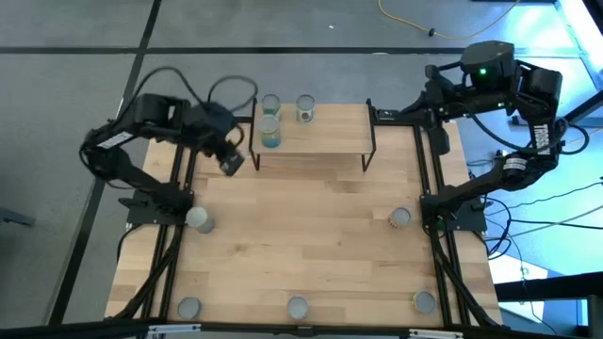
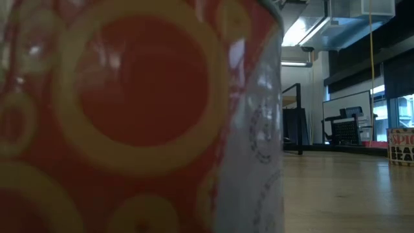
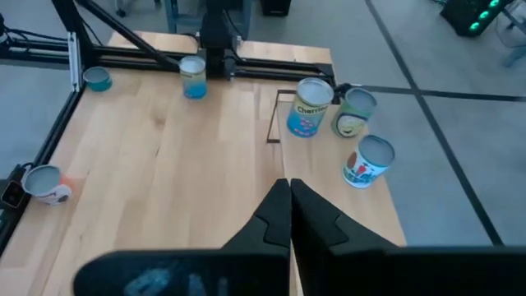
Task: Pick and place cans onto a shelf
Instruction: Put the canned cherries on the shelf
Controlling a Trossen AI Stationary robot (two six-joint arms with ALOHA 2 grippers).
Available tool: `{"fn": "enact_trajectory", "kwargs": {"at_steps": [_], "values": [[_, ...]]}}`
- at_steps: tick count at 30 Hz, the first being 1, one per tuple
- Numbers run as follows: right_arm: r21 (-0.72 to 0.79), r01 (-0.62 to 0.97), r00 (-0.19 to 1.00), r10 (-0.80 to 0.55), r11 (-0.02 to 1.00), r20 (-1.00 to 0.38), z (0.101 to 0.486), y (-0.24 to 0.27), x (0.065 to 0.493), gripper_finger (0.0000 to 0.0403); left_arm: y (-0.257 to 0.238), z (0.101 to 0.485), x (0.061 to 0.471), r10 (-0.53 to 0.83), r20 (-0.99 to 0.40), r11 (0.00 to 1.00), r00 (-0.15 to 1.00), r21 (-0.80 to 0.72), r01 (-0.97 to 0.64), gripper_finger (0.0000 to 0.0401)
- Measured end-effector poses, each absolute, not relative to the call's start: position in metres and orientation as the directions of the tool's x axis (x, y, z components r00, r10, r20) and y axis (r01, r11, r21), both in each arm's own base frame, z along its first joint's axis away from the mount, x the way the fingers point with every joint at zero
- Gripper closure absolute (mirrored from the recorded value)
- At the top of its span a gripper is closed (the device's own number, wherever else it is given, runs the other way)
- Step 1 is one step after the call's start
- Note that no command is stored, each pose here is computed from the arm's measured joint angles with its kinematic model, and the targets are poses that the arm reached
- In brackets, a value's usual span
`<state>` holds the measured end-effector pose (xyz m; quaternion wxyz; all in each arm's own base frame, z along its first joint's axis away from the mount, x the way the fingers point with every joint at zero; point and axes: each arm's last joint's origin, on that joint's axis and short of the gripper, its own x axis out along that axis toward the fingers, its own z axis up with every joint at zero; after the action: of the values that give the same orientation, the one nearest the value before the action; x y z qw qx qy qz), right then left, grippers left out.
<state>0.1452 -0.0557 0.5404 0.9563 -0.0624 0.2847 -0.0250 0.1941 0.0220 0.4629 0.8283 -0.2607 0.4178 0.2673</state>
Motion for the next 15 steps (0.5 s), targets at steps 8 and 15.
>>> {"fn": "enact_trajectory", "kwargs": {"at_steps": [8,15], "values": [[-0.092,0.050,0.852,-0.090,0.995,-0.516,0.544,-0.050,0.133,0.0399,0.000,0.409,0.145,0.059,-0.910,0.623,0.410,-0.287,-0.728,0.0352],[-0.095,0.066,0.873,-0.104,0.993,-0.477,0.548,-0.052,0.136,0.0399,-0.014,0.360,0.111,-0.079,-0.950,0.516,0.302,-0.298,-0.803,0.0352]]}}
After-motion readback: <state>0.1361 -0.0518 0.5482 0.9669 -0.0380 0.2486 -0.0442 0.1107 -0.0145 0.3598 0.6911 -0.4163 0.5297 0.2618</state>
